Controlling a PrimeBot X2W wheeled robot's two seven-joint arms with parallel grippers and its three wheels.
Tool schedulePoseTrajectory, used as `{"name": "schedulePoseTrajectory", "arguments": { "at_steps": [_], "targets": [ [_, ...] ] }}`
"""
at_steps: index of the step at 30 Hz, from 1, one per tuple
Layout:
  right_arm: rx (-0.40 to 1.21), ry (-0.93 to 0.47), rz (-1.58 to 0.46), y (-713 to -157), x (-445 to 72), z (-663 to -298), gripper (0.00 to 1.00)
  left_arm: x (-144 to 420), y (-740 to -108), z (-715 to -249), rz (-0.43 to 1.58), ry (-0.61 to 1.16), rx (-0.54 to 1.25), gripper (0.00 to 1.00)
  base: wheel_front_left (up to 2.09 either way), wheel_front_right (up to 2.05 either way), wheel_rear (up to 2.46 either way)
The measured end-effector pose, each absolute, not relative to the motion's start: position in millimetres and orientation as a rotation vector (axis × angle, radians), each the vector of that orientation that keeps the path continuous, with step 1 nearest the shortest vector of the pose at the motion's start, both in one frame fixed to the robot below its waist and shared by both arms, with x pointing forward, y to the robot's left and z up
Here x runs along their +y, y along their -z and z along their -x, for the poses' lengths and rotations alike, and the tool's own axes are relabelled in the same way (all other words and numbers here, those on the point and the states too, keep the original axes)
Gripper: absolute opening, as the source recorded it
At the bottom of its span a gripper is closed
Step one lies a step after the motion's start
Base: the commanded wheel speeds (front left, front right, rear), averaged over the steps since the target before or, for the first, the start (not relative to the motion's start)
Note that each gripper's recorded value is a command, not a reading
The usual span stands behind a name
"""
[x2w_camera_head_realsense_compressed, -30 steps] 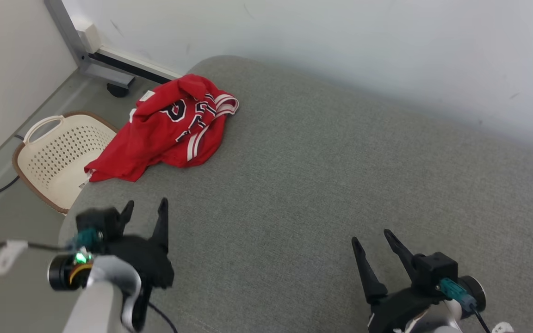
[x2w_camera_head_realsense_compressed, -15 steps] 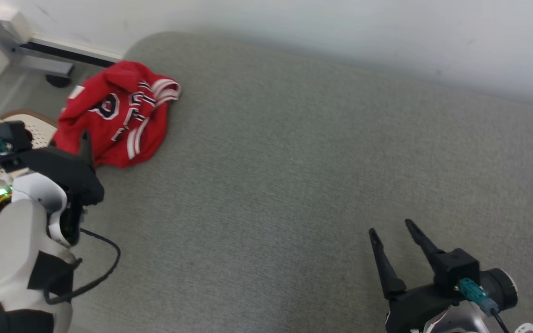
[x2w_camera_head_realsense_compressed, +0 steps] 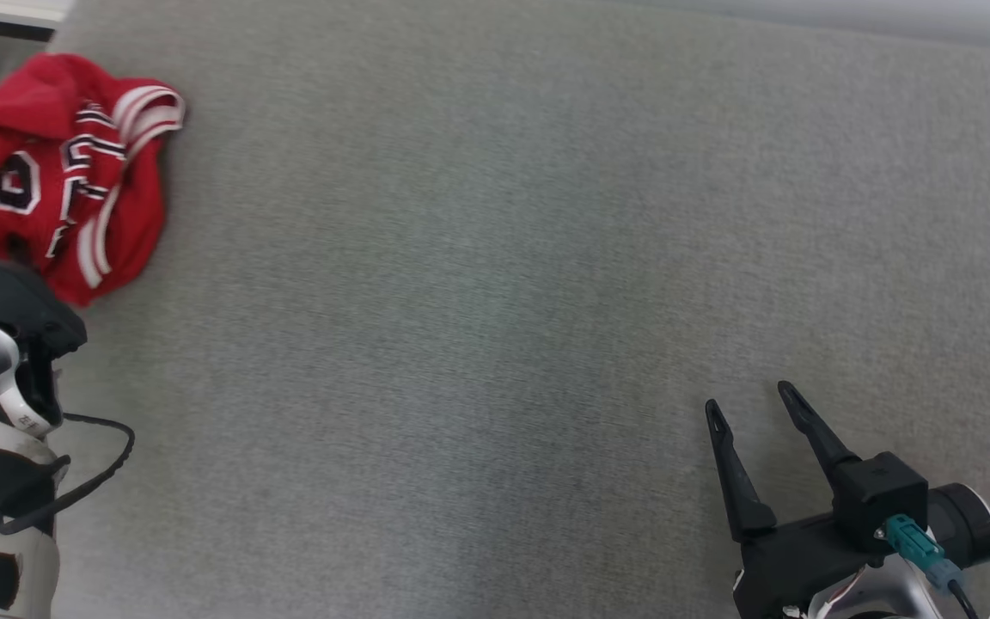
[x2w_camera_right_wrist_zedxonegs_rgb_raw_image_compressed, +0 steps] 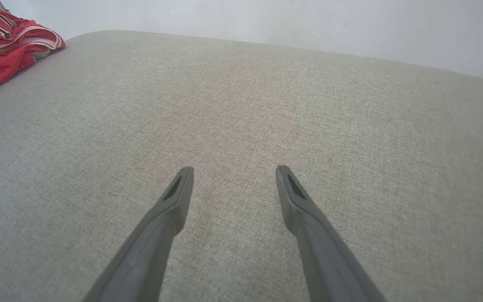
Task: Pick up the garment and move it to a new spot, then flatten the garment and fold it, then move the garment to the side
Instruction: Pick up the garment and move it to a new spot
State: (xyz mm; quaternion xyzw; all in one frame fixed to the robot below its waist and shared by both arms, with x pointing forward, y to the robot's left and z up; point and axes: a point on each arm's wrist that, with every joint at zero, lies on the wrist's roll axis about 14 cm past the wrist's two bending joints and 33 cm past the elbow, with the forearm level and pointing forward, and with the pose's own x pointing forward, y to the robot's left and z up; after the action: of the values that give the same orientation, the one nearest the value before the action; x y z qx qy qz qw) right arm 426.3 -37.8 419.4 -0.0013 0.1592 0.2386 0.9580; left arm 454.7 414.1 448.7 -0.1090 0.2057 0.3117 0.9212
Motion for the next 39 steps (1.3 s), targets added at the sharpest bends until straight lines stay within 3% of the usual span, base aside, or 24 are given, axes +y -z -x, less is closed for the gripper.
{"name": "schedulePoseTrajectory", "arguments": {
  "at_steps": [3,4,5,7,18,29,39],
  "targets": [
    [0.356,-0.467,0.003,-410.1,-45.2,-422.0,1.00,410.7,-439.7,-462.9,0.226,-0.636,0.426,1.00,0.00,0.00,0.00],
    [0.364,-0.463,0.003,-407.8,-46.9,-420.9,1.00,409.4,-437.3,-465.5,0.227,-0.632,0.431,0.81,0.00,0.00,0.00],
    [0.364,-0.463,0.003,-407.8,-46.9,-420.9,1.00,409.4,-437.3,-465.5,0.227,-0.632,0.431,0.81,0.00,0.00,0.00],
    [0.369,-0.457,0.002,-406.3,-48.8,-420.7,1.00,407.7,-434.2,-469.8,0.216,-0.626,0.430,0.00,0.00,0.00,0.00],
    [0.329,-0.479,-0.052,-418.8,-39.4,-415.8,1.00,398.9,-466.1,-479.5,0.146,-0.535,0.378,0.00,0.00,0.00,0.00],
    [0.196,-0.462,-0.156,-455.9,-40.1,-406.9,1.00,381.7,-649.9,-505.9,0.071,-0.324,0.059,0.00,0.00,0.00,0.00],
    [0.089,-0.427,-0.191,-486.7,-51.6,-389.7,1.00,267.3,-769.4,-494.3,0.085,0.007,-0.161,0.00,0.00,0.00,0.00]
  ]
}}
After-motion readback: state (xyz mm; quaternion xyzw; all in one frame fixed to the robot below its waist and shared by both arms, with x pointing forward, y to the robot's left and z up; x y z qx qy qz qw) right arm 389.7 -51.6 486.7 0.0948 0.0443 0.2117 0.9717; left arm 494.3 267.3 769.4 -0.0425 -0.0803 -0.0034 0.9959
